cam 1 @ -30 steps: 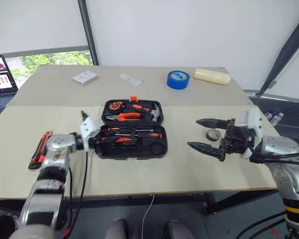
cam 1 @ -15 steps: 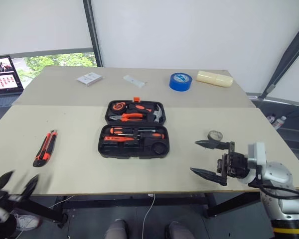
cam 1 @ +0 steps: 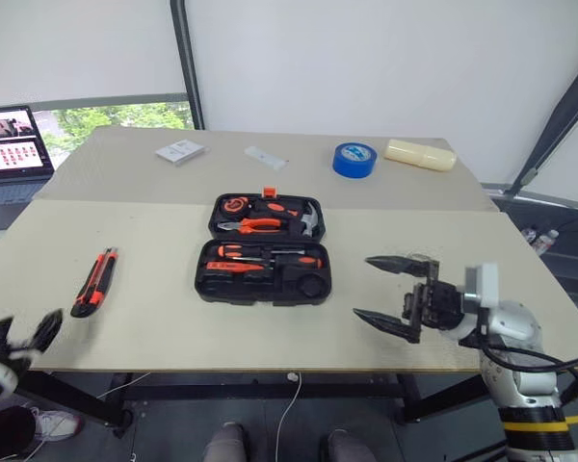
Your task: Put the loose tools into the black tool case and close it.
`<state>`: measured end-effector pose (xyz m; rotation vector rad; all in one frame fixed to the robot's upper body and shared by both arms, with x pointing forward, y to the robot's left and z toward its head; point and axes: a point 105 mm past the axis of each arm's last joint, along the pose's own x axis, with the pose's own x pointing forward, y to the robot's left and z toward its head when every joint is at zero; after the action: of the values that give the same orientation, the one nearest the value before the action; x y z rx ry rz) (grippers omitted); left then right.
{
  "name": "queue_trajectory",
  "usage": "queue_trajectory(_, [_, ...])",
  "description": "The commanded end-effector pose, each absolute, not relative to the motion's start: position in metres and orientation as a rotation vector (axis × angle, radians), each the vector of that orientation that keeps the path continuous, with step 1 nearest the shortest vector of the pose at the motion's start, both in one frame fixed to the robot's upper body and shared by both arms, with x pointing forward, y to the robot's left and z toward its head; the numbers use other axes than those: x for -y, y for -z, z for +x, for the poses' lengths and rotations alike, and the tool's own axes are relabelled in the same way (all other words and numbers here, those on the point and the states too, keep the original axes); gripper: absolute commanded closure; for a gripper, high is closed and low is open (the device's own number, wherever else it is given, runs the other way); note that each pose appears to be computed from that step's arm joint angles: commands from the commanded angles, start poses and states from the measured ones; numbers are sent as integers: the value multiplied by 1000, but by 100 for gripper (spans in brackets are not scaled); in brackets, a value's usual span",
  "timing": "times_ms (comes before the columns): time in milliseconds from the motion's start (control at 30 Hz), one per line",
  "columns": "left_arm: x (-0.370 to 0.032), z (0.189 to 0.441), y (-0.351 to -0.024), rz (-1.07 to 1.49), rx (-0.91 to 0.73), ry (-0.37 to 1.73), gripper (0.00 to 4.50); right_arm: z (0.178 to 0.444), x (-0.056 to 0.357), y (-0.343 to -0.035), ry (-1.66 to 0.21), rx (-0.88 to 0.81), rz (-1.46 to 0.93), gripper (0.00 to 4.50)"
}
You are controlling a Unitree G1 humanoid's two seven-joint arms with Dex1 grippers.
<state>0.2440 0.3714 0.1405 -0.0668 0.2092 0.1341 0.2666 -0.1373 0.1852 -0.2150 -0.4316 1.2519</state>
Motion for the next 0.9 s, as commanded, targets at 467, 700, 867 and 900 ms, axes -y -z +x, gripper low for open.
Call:
queue_trajectory(467, [-379, 309, -104, 3, -607, -149, 203, 259, 135, -213, -1234, 488, -231, 0])
queue_trajectory(700, [-313, 315, -175, 48, -220, 422, 276, 252, 141, -220, -1203, 474, -254, 0])
queue_trajectory(867, [-238, 298, -185, 422, -120, 1013, 276, 247, 151, -222, -1216, 404, -309, 0])
queue_trajectory(900, [-231, 297, -181, 483, -132, 1082, 276, 246, 153, -221, -1219, 386, -321, 0])
